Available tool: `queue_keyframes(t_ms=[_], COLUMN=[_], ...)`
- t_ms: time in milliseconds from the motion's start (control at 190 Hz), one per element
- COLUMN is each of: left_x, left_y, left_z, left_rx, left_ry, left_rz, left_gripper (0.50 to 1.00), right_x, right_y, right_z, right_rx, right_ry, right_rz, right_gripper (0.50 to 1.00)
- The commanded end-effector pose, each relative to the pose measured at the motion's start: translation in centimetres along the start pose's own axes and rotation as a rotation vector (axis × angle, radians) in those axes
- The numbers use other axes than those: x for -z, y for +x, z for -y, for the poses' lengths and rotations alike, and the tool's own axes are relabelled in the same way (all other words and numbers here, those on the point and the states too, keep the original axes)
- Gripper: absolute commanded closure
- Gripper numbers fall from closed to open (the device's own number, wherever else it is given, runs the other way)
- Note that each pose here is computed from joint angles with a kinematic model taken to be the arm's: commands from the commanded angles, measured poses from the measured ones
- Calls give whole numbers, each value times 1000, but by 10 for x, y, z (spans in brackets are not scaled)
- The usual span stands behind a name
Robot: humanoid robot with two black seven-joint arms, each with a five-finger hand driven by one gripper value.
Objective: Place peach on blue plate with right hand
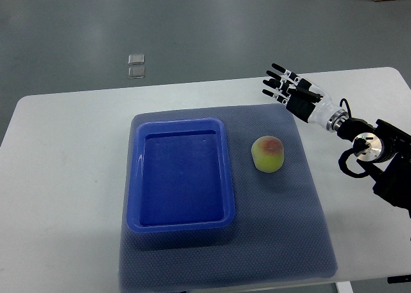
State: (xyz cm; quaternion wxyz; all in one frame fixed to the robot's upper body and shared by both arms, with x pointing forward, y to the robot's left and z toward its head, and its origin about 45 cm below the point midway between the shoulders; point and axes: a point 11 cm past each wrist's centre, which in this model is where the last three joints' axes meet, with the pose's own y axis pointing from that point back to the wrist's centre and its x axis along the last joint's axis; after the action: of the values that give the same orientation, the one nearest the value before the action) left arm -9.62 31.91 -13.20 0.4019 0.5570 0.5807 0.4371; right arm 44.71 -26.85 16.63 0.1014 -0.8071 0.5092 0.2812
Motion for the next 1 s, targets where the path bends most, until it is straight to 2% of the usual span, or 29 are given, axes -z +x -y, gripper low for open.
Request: queue_keyframes(t_ms=[0,322,327,401,453,459,490,675,870,996], left_x=[1,1,1,1,1,1,0,0,0,0], left_y=[0,0,0,0,0,0,0,0,0,0], left_z=[0,0,0,0,0,0,0,0,0,0], left_rx=[0,-1,0,0,0,0,0,-1,-1,-1], left_ry=[1,2,0,0,0,0,-2,-1,-1,-1], left_rz=[-1,0,-1,-1,-1,-1,-1,0,0,0], left_gripper=[500,500,500,500,500,500,500,500,500,500], right_x=[7,10,16,23,23,26,26,28,32,24], right_y=[0,-28,-34,-44,-44,-54,-62,-85,-94,-97], right_z=[-3,2,0,-4,-4,-4,-4,-4,-3,-4], right_rx=[40,193,230,294,294,343,377,491,563,663], right_ry=[-22,-80,-85,-94,-94,-106,-121,-189,-256,-367], right_rz=[-76,-330,-416,-554,-554,-647,-708,-1003,-1228,-1438], right_gripper=[568,568,568,568,568,568,568,568,570,570])
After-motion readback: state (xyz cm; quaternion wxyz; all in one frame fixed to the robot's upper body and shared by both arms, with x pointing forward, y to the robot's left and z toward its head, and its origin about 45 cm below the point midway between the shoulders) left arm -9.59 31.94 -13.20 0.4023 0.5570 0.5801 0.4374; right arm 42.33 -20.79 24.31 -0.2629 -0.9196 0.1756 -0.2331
